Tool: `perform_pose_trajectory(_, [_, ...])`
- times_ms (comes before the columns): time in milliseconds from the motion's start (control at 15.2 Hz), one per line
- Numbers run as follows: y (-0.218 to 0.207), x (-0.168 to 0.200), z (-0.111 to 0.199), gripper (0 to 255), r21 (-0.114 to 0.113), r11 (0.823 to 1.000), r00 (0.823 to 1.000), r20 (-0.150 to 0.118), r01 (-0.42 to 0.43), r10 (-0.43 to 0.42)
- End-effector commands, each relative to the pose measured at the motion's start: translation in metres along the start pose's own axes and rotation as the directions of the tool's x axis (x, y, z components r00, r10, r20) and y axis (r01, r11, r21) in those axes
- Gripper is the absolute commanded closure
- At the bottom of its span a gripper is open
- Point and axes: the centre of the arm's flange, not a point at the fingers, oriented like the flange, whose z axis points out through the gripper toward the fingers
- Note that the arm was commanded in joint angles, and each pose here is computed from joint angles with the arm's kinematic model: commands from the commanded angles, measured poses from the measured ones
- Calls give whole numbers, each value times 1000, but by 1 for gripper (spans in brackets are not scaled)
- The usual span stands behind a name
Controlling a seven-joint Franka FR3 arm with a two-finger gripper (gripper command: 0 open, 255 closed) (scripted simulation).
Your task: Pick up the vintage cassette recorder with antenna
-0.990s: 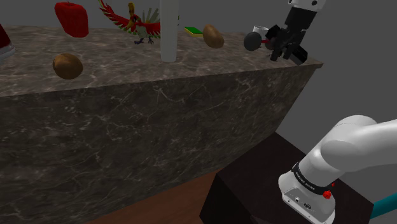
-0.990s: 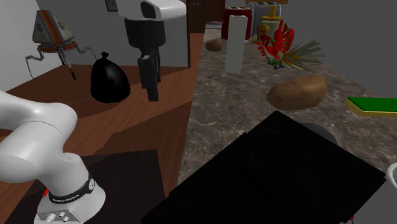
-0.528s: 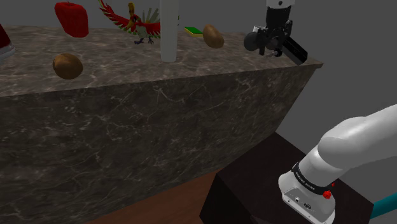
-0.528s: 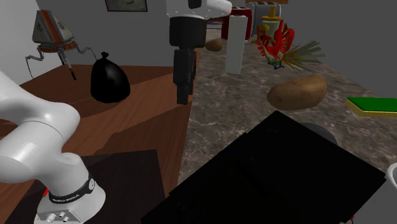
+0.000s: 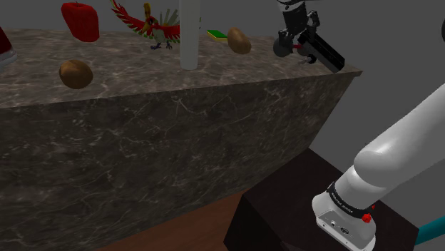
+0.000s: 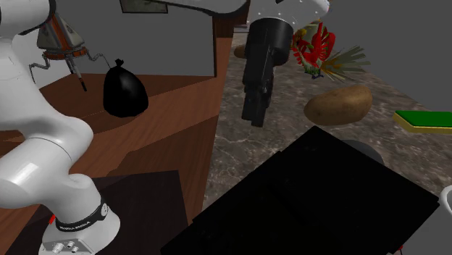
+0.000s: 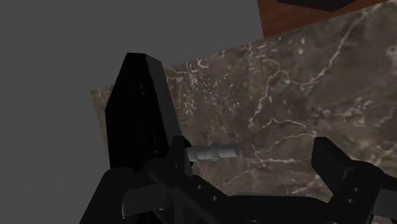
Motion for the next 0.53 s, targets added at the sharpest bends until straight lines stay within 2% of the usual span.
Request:
perform_pose_trajectory(0, [1, 28, 3, 0, -101, 993, 998, 13, -65, 66])
perform_pose_trajectory(198, [4, 66, 7, 0, -243, 959, 987, 23, -150, 160])
perform_pose_trajectory(330, [9, 90, 9, 0, -335, 920, 975, 22, -202, 222])
perform_pose_trajectory(462, [14, 115, 11, 0, -424, 871, 959, 15, -250, 282])
